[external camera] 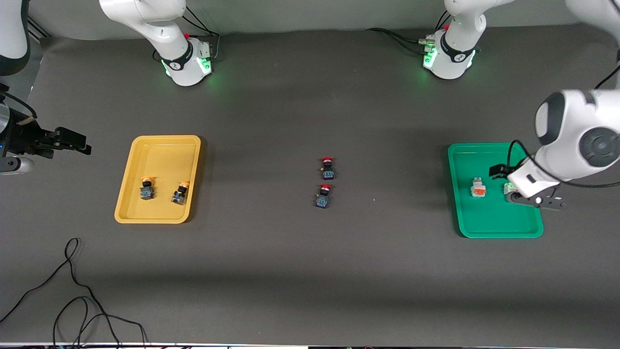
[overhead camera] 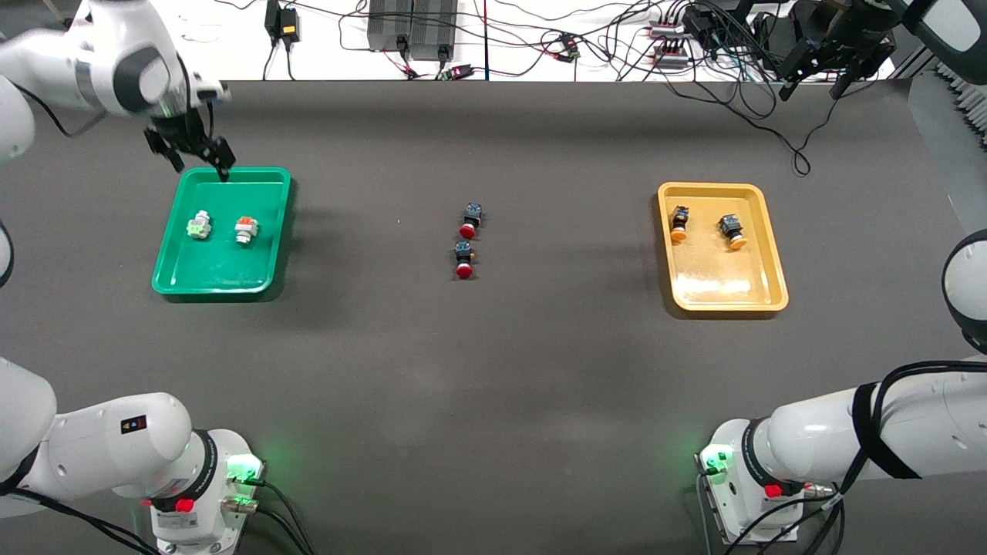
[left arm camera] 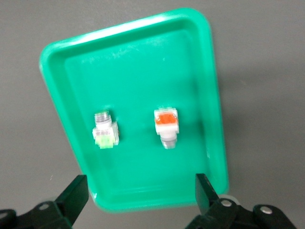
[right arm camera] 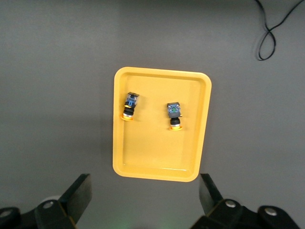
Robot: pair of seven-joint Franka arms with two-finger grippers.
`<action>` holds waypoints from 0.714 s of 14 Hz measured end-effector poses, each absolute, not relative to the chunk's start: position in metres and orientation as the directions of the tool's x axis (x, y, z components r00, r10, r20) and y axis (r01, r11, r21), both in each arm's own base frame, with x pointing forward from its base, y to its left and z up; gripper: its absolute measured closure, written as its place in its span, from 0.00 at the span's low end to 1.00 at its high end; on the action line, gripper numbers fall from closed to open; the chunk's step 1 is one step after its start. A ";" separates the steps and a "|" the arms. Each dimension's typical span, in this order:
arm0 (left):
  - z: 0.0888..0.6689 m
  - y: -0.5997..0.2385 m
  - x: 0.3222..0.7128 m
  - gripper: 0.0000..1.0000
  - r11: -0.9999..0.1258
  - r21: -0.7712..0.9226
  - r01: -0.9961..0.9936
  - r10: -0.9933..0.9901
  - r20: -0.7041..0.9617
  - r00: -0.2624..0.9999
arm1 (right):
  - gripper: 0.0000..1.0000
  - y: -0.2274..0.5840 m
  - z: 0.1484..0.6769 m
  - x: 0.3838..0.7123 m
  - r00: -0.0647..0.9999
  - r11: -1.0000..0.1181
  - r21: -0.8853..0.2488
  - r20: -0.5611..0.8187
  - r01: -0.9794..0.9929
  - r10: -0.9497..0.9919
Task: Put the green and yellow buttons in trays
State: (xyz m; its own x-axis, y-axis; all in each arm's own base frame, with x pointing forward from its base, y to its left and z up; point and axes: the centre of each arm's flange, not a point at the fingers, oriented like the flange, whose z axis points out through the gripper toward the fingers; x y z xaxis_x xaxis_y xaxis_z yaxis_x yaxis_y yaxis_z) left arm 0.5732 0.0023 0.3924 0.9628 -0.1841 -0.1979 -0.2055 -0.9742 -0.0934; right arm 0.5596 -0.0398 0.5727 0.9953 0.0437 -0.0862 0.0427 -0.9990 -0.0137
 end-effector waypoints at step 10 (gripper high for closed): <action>0.575 -0.042 0.573 0.00 -0.975 -0.086 -0.205 -0.189 -0.162 0.969 | 0.00 -0.028 0.579 0.560 0.996 -0.999 -0.002 -0.072 0.052 0.052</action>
